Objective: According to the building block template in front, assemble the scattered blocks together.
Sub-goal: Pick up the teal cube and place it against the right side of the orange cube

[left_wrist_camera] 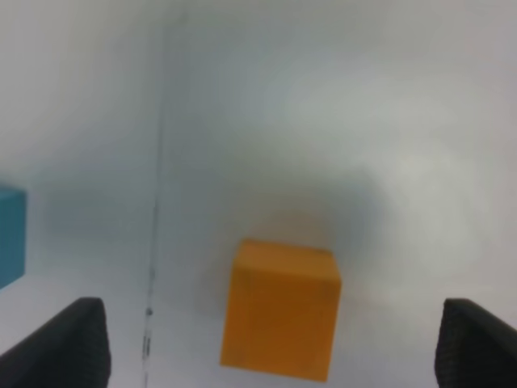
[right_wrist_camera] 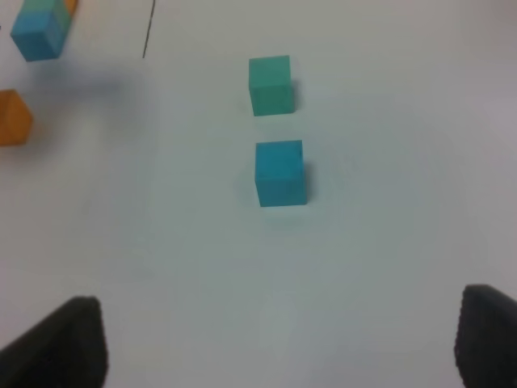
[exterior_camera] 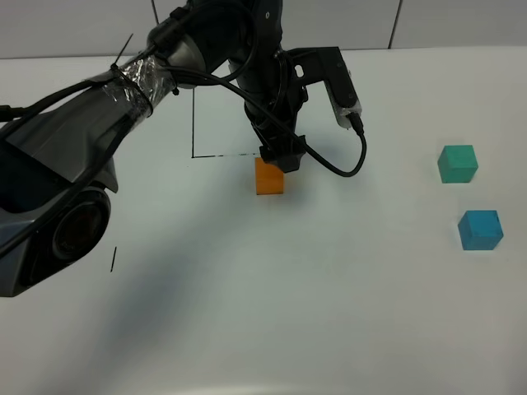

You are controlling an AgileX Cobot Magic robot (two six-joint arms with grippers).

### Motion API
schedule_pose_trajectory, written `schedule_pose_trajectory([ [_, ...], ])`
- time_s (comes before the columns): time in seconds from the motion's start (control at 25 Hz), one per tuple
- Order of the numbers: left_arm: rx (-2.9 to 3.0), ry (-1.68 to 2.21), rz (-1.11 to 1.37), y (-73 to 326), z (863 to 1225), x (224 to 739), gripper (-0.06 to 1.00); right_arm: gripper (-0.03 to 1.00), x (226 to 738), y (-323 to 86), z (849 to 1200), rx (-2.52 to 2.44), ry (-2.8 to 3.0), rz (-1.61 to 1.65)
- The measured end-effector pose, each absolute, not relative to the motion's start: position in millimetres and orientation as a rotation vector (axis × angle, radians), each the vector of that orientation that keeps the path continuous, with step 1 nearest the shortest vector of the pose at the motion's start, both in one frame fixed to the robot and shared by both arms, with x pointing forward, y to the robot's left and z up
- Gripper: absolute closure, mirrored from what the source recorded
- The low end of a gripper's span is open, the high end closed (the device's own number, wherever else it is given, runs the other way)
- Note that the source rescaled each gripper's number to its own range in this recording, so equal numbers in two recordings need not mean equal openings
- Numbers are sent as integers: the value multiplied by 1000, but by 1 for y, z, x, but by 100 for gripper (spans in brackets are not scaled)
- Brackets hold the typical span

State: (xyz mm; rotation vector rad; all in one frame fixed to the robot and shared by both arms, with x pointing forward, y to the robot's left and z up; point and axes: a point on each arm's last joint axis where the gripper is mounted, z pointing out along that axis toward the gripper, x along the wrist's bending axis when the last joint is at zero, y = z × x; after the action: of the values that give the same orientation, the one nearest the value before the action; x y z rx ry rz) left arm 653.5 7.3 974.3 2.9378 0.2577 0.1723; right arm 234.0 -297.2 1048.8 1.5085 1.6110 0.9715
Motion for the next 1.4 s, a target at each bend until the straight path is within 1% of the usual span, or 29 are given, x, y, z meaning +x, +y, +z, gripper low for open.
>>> schedule_pose_trajectory([
  [0.2, 2918, 386, 286, 17, 1004, 654, 13, 21, 234, -297, 1049, 1508, 1611, 971],
  [0.4, 2822, 717, 332, 40, 1025, 662, 13, 21, 234, -297, 1049, 1508, 1611, 971],
  [0.64, 2647, 1125, 349, 91, 1044, 682, 13, 21, 234, -297, 1049, 1508, 1611, 971],
  [0.76, 2592, 1296, 332, 125, 1043, 690, 14, 21, 234, -297, 1049, 1509, 1611, 972],
  [0.88, 2574, 1405, 312, 157, 1045, 687, 14, 21, 234, -297, 1049, 1509, 1612, 974],
  [1.16, 2490, 1586, 313, 220, 1078, 651, 15, 21, 234, -297, 1049, 1509, 1612, 974],
  [1.4, 2412, 1664, 343, 245, 1110, 591, 15, 21, 234, -297, 1049, 1509, 1612, 976],
])
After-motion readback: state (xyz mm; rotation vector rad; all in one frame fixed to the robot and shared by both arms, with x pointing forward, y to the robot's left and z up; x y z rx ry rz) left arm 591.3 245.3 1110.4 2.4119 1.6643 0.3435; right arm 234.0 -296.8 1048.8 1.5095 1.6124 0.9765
